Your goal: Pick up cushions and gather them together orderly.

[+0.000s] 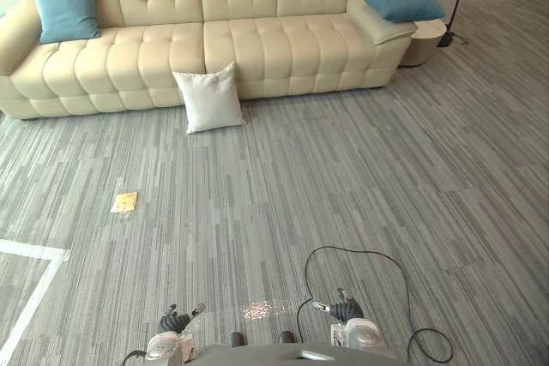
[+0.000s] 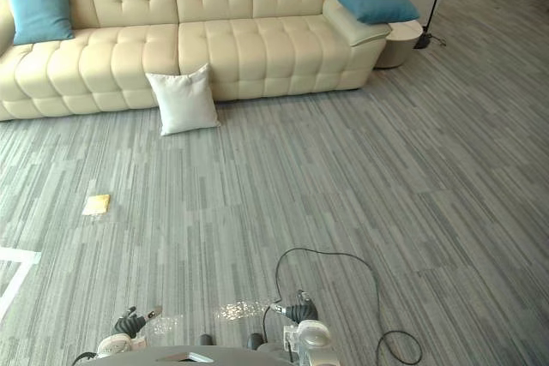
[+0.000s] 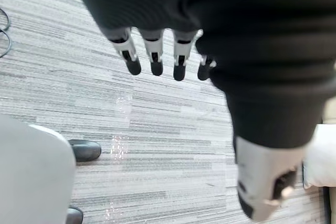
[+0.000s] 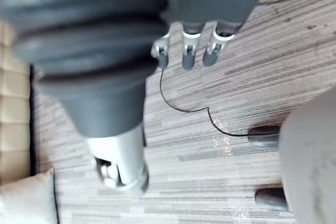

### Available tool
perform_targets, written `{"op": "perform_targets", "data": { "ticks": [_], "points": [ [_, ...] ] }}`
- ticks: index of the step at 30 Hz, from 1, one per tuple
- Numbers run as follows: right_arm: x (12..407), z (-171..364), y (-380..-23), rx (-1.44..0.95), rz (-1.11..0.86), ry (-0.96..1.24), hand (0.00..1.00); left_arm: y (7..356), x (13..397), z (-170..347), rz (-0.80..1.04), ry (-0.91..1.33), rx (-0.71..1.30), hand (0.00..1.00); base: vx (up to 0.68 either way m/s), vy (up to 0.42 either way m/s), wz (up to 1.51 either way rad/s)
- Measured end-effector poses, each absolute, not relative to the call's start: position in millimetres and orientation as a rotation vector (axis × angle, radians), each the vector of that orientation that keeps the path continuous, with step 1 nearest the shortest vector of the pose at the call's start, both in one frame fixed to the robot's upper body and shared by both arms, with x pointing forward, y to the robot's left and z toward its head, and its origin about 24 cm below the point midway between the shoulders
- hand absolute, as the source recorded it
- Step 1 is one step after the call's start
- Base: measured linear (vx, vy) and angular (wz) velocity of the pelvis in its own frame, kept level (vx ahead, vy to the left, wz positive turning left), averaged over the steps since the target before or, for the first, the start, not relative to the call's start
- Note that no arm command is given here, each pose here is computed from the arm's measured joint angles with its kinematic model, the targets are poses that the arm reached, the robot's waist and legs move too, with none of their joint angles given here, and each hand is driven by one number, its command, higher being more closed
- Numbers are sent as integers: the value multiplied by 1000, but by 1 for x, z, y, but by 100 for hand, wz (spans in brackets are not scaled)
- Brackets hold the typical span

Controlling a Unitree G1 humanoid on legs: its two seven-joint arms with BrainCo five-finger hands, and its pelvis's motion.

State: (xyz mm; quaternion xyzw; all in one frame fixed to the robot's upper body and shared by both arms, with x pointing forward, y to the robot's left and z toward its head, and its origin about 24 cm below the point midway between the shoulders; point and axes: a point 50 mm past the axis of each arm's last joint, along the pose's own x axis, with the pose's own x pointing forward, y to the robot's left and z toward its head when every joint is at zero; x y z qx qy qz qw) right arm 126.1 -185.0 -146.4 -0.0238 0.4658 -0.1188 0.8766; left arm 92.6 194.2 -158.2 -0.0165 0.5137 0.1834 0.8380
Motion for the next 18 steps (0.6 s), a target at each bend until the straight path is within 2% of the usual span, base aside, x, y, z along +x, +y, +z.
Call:
{"op": "perform_targets", "data": {
  "ticks": [18],
  "points": [
    [99, -158, -197, 138, -453, 1078, 0, 192, 88, -162, 461, 1111, -162, 0, -7, -3, -1]
  ]
}}
